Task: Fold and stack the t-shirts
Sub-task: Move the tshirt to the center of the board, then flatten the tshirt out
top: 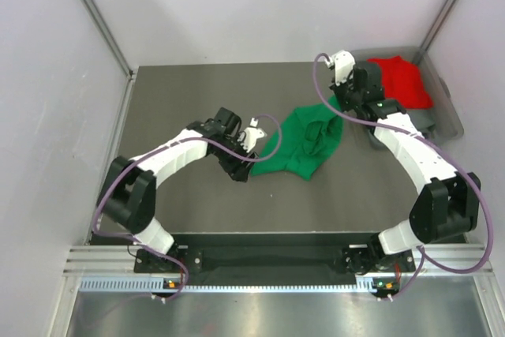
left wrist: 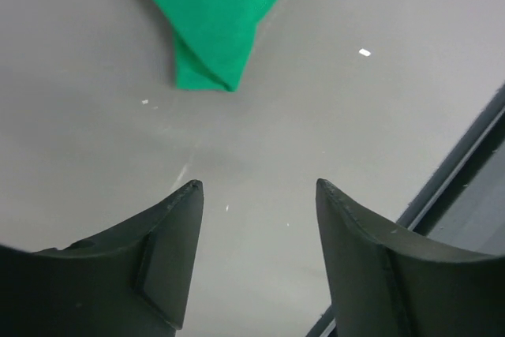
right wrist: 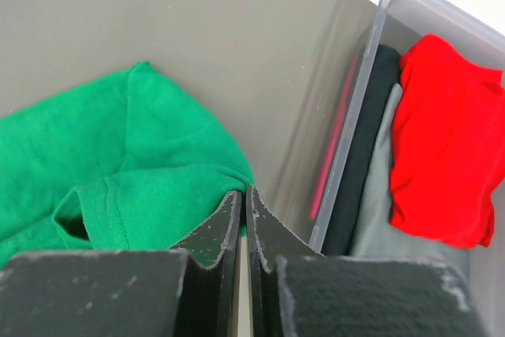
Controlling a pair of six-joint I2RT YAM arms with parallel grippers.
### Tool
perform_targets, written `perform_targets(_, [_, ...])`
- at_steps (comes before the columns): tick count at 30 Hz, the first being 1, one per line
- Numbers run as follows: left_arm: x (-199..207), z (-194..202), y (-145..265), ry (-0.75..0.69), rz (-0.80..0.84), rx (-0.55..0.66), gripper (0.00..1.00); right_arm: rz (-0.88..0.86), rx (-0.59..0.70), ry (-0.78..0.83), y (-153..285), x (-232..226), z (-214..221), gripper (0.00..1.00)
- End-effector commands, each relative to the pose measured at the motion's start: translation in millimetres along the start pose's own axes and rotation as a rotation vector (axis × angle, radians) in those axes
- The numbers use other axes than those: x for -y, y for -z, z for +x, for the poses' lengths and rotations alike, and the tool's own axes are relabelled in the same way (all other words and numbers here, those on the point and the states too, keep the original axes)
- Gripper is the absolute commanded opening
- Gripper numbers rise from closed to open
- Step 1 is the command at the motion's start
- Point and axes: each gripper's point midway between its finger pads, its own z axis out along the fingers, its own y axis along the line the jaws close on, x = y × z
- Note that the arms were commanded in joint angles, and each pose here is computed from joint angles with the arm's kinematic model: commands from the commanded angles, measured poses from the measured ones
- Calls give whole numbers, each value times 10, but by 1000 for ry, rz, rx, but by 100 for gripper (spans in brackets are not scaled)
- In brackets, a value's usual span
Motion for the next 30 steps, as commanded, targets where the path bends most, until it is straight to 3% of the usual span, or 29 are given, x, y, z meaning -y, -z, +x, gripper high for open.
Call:
perform_targets(1, [-48, -104, -151, -60, 16, -12, 62, 42, 90, -34, 109, 144, -183, 0])
perform_targets(16, [-211, -394, -525, -40, 47, -62, 61, 10, 69, -77, 97, 137, 78, 0])
perform_targets(20, [-237, -390, -644, -17, 65, -121, 43, 7, 70, -85, 110, 155, 97, 0])
perform_targets(27, [-199, -326, -623, -7, 79, -142, 42, 19, 73, -95, 146, 277, 115, 0])
perform_targets(28, [-182, -333, -605, -8, 84, -139, 40, 13, 68, -96, 133, 272, 135, 0])
perform_targets(30, [-146, -327, -553, -16, 95, -140, 23, 9, 69, -102, 130, 281, 137, 0])
